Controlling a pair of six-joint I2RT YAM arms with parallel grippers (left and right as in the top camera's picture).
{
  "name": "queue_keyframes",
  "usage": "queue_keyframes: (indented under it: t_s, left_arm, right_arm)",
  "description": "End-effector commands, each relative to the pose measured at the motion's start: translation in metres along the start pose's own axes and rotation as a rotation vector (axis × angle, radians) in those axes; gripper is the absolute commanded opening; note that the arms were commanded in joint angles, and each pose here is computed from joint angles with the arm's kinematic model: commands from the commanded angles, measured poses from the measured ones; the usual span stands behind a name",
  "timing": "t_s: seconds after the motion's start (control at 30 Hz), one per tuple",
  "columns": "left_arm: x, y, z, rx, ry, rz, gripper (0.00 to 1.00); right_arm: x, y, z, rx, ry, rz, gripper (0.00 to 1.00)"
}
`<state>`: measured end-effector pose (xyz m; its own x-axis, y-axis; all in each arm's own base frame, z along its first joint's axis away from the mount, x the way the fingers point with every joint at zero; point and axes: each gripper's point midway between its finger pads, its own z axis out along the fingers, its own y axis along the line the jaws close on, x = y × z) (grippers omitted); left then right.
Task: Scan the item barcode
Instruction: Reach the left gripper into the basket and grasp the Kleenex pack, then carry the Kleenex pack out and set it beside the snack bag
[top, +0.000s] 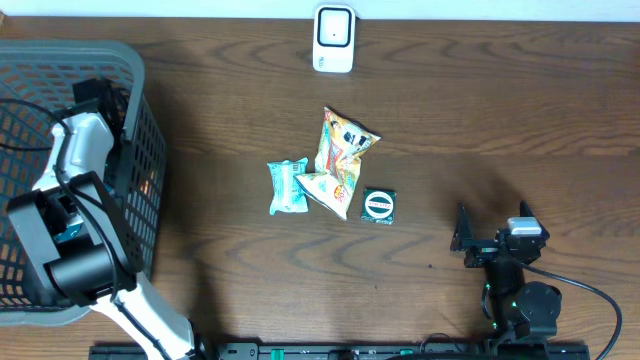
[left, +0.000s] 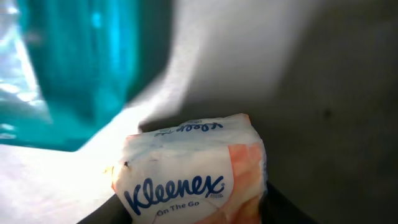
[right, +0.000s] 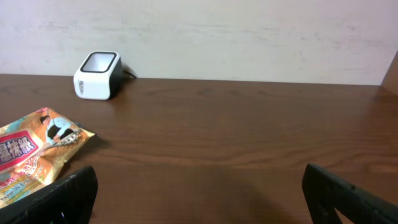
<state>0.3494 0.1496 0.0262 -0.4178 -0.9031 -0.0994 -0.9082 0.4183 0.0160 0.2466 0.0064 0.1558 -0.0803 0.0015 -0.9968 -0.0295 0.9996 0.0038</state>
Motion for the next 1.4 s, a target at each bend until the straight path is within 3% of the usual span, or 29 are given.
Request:
queue_keyframes:
  t_s: [0.0,0.4,0.8,1.07,1.2,1.37]
  left_arm:
    - [-0.005,0.013,0.004,-0.032,0.025,0.019,0.43]
    - [-0.032,0.027,-0.076,0.097,-0.135,-0.025,0.38]
    - [-0.030,0.041,-0.212,0.343,-0.434,-0.057,0.38]
    - [0.017,0.033,-0.315,0.714,-0.555,0.028,0.38]
    - [0.060,0.009,-0.341,0.872,-0.508,0.161,0.38]
    - [0.119,-0.031,-0.342,0.939,-0.399,0.371,0.38]
  right_arm:
    - [0.001,0.004,0.000,-0.017,0.002,-0.012,0.99]
    - [0.001,0.004,0.000,-0.017,0.002,-0.012,0.99]
    - [0.001,0.004,0.000,-0.017,0.002,-0.012,0.99]
    - [0.001,0.004,0.000,-0.017,0.002,-0.012,0.99]
    - [0.001,0.004,0.000,-0.017,0.002,-0.012,0.99]
    - [0.001,0.004,0.000,-0.017,0.002,-0.012,0.99]
